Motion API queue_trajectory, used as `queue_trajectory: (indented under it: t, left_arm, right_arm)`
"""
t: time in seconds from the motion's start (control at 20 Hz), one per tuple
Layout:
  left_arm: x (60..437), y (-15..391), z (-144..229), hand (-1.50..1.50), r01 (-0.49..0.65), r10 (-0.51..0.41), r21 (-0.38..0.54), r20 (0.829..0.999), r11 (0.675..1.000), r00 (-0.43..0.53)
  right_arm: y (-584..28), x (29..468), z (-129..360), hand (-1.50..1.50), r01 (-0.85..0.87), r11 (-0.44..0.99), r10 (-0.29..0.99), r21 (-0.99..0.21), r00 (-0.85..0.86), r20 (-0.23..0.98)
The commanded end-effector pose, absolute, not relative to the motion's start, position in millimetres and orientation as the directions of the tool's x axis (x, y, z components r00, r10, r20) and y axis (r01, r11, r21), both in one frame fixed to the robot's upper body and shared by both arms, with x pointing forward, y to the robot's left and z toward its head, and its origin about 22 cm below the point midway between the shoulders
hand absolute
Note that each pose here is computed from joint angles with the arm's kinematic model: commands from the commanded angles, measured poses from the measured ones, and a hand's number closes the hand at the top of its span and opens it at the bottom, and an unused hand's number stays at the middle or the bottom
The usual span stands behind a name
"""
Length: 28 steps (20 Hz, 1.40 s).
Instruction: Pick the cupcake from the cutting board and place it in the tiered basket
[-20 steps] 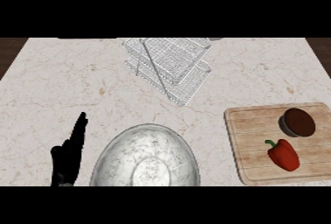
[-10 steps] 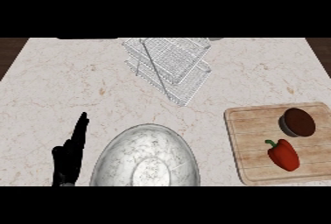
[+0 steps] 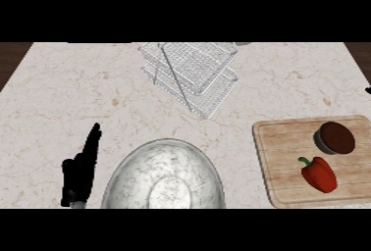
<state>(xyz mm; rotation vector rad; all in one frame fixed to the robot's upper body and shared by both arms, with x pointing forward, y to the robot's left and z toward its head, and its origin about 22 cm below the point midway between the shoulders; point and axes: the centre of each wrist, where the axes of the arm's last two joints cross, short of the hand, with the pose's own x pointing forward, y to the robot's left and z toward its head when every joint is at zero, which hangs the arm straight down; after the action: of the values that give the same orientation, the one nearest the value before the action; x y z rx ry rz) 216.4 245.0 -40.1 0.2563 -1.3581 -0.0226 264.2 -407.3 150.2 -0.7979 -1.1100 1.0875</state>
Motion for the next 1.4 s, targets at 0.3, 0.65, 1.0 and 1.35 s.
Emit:
queue_trajectory:
  t: [0.3,0.65,1.0,1.35]
  left_arm:
    - [221,261,-57,0.0,-0.137,-0.139,0.177,0.958,0.975,0.25]
    - [210,237,-66,0.0,-0.129,-0.156,0.197,0.948,0.972,0.276]
    - [217,230,-58,0.0,-0.134,-0.159,0.2,0.95,0.971,0.269]
    - [219,241,-47,0.0,-0.121,-0.155,0.192,0.953,0.974,0.262]
  right_arm:
    - [-388,261,121,-1.5,-0.342,0.301,0.953,-0.89,0.081,0.291]
    - [-356,269,114,-1.5,-0.422,0.168,0.984,-0.891,0.122,0.128]
    - [-353,294,127,-1.5,-0.468,0.159,0.984,-0.869,0.144,0.103]
    - [-355,296,117,-1.5,-0.506,0.14,0.985,-0.851,0.157,0.069]
